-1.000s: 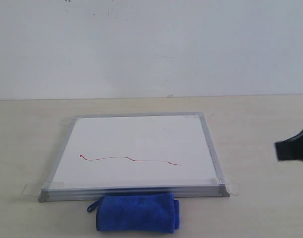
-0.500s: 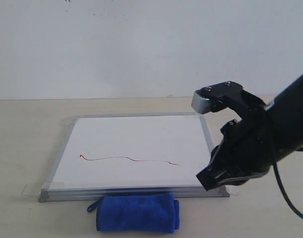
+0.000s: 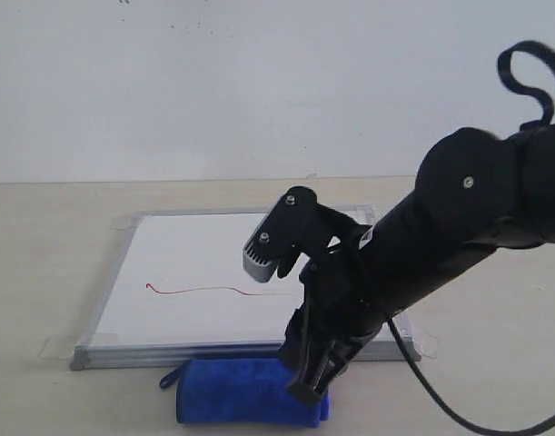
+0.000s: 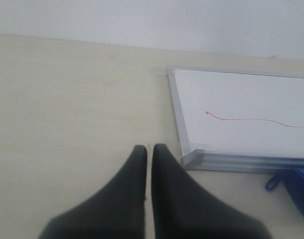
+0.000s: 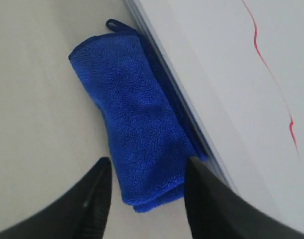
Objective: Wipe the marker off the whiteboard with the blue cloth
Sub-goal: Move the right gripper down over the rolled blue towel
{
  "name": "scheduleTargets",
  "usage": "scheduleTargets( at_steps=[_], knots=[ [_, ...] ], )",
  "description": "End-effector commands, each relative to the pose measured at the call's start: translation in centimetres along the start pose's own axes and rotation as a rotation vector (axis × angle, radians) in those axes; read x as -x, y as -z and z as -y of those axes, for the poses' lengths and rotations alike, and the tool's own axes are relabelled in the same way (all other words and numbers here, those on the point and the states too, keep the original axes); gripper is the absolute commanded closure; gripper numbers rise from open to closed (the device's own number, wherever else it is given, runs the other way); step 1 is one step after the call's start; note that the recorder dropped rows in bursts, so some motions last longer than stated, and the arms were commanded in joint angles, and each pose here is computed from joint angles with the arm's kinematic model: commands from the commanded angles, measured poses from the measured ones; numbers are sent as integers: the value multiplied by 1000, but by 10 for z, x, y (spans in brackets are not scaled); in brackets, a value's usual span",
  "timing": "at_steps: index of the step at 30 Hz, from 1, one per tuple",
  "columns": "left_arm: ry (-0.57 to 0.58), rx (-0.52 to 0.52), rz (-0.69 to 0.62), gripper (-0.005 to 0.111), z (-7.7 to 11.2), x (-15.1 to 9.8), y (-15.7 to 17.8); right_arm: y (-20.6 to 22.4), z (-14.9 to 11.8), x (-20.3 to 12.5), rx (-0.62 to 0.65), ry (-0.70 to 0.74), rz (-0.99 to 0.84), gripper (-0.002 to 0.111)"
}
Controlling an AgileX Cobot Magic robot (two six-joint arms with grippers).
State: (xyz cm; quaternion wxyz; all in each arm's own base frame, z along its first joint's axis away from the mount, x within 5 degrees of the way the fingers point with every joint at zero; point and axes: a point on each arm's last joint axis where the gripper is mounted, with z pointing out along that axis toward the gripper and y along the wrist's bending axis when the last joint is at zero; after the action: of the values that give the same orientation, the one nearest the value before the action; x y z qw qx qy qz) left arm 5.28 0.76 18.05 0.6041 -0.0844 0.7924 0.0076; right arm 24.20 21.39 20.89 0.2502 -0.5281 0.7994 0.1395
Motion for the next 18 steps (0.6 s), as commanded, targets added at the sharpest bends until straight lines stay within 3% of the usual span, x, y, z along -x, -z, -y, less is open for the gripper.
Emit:
scheduleTargets(
  at_steps=[1,8,18],
  knots=[
    [17,-9,4,103,1,1,0,-16,0,4,-5,46,-6,64],
    [17,-9,4,103,1,1,0,-24,-4,9,-30,183,17,64],
    [17,-9,4,103,1,1,0,-25,-2,11,-58,200,36,64]
  ],
)
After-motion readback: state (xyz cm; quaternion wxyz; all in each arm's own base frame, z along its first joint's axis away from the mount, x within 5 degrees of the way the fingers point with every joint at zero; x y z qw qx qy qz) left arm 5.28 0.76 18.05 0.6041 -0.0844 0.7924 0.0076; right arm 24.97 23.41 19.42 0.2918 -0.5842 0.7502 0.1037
